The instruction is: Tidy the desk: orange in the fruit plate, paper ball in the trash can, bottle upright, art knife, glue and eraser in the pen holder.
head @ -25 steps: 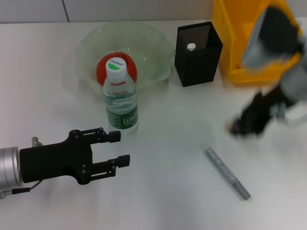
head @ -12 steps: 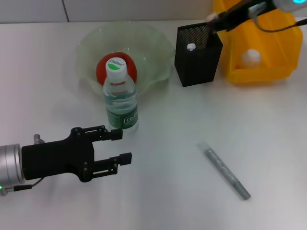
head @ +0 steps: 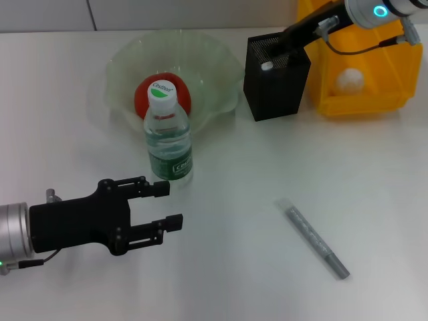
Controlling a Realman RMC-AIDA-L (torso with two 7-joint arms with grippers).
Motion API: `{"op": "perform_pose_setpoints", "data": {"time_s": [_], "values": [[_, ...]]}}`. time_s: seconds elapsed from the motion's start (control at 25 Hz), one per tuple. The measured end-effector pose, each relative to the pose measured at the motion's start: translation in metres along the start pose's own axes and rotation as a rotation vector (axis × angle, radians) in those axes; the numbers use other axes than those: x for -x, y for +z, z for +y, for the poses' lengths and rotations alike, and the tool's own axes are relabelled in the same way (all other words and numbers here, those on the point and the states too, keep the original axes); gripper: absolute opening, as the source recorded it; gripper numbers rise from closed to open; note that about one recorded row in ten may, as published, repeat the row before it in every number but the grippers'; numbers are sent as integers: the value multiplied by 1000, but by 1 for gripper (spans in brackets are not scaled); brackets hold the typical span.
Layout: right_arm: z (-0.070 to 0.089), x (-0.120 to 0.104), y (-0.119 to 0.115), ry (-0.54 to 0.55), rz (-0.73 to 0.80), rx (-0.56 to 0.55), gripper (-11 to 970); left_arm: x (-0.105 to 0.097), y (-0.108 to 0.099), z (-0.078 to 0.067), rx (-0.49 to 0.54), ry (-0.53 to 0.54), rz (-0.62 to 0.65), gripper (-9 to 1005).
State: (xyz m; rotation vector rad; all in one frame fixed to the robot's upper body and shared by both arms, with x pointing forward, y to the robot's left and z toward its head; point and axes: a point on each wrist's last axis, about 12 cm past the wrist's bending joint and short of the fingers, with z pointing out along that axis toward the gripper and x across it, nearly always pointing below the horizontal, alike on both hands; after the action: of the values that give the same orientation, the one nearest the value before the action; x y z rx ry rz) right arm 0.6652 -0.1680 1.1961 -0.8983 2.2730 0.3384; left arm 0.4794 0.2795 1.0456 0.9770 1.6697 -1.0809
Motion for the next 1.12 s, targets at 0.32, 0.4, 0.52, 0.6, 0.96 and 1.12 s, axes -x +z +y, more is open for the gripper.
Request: {"op": "perform_pose_setpoints", "data": {"time_s": [0.32,0.4,0.52,0.6,0.96,1.12], "values": [[21,-7,-51,-110,45,133,618,-1,-4,-1,7,5,0,648],[25,-11,-55,-115,70,146,618,-2,-4,-1,7,2,0,648],[43,-35,-56,-107,224,200,617,-2,-4,-1,6,-1,1,648],[47,-41,-53,-101,264,202,614,-2,-6,-2,1,-4,3,648],[71,-79,-20,-80,444,167,607,-4,-8,-4,-23,-4,20,648],[79,-89,-5,-89,466,166,606,-4,-8,-4,-22,-3,21,648]]}}
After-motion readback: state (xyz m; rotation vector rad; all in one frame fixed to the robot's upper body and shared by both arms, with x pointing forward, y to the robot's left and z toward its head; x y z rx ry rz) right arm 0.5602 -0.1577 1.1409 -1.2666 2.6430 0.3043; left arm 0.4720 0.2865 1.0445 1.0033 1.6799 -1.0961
